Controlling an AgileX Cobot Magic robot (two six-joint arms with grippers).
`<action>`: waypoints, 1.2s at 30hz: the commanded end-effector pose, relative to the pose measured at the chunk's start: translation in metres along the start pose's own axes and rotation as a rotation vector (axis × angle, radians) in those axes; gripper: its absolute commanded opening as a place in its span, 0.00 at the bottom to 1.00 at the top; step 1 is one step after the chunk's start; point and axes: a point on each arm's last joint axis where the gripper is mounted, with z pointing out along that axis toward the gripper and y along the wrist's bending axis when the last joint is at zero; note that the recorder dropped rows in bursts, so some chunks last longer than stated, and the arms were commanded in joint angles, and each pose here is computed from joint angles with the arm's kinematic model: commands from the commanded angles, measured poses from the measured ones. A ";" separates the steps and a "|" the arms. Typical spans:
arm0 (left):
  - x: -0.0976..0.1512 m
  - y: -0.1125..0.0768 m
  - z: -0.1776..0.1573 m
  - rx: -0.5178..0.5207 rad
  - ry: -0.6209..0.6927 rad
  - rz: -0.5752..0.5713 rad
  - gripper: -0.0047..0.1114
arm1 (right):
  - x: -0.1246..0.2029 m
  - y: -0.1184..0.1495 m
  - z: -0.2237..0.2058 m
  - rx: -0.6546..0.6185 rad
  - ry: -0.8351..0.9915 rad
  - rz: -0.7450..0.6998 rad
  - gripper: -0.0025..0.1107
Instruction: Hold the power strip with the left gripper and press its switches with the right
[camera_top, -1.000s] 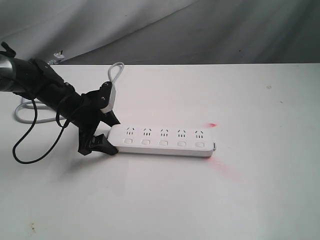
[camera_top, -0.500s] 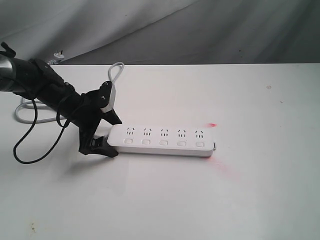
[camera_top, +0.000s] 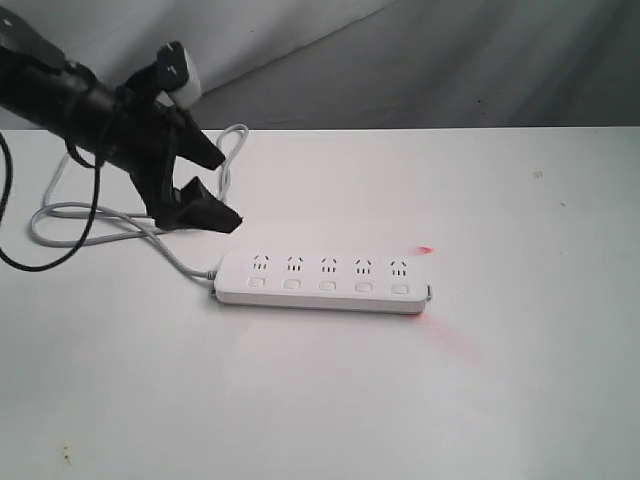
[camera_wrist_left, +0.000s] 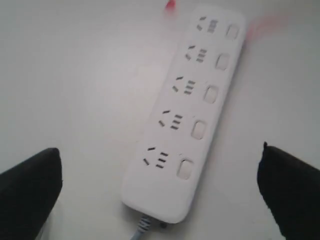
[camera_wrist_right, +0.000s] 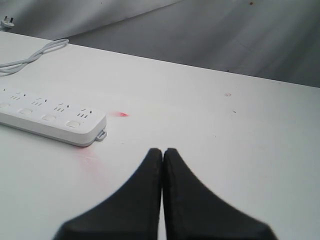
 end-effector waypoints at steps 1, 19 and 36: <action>-0.028 -0.028 -0.043 0.028 -0.055 -0.004 0.90 | 0.001 0.000 0.000 0.005 -0.001 0.008 0.02; -0.088 -0.098 -0.129 0.053 -0.374 -0.093 0.04 | 0.001 0.000 0.000 0.005 -0.001 0.008 0.02; -0.076 -0.150 -0.179 -0.723 -0.530 -0.112 0.04 | 0.001 0.000 0.000 0.005 -0.001 0.008 0.02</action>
